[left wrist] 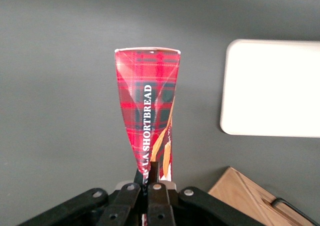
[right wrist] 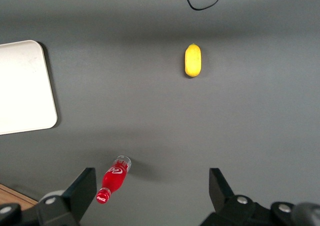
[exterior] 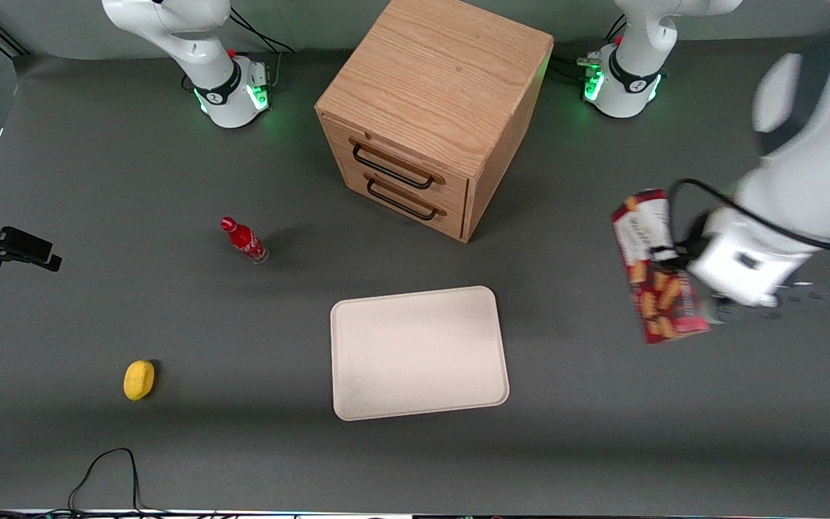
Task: Place red cookie box on tray
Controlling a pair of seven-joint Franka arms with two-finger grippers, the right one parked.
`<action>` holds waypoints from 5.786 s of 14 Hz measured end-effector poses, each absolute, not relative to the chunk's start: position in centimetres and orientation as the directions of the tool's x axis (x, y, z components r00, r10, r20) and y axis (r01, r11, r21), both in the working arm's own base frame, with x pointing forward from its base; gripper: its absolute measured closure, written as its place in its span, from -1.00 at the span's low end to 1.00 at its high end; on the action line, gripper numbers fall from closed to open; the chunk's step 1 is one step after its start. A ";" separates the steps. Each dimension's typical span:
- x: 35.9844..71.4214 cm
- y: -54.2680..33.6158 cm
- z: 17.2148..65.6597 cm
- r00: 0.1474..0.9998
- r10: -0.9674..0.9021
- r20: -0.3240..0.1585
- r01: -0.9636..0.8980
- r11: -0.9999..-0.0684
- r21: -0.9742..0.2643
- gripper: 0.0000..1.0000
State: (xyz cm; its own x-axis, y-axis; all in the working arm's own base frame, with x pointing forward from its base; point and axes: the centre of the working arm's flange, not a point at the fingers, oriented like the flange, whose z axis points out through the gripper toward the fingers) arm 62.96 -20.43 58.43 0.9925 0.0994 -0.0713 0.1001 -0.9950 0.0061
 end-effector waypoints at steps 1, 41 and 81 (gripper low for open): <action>62.4 -23.3 58.1 0.996 0.067 -0.059 0.068 -0.998 0.012 0.96; 59.7 -32.6 55.4 0.995 0.092 -0.033 0.090 -0.994 -0.060 -1.00; 58.1 -1.1 58.4 0.999 0.001 -0.040 0.001 -1.000 0.000 -1.00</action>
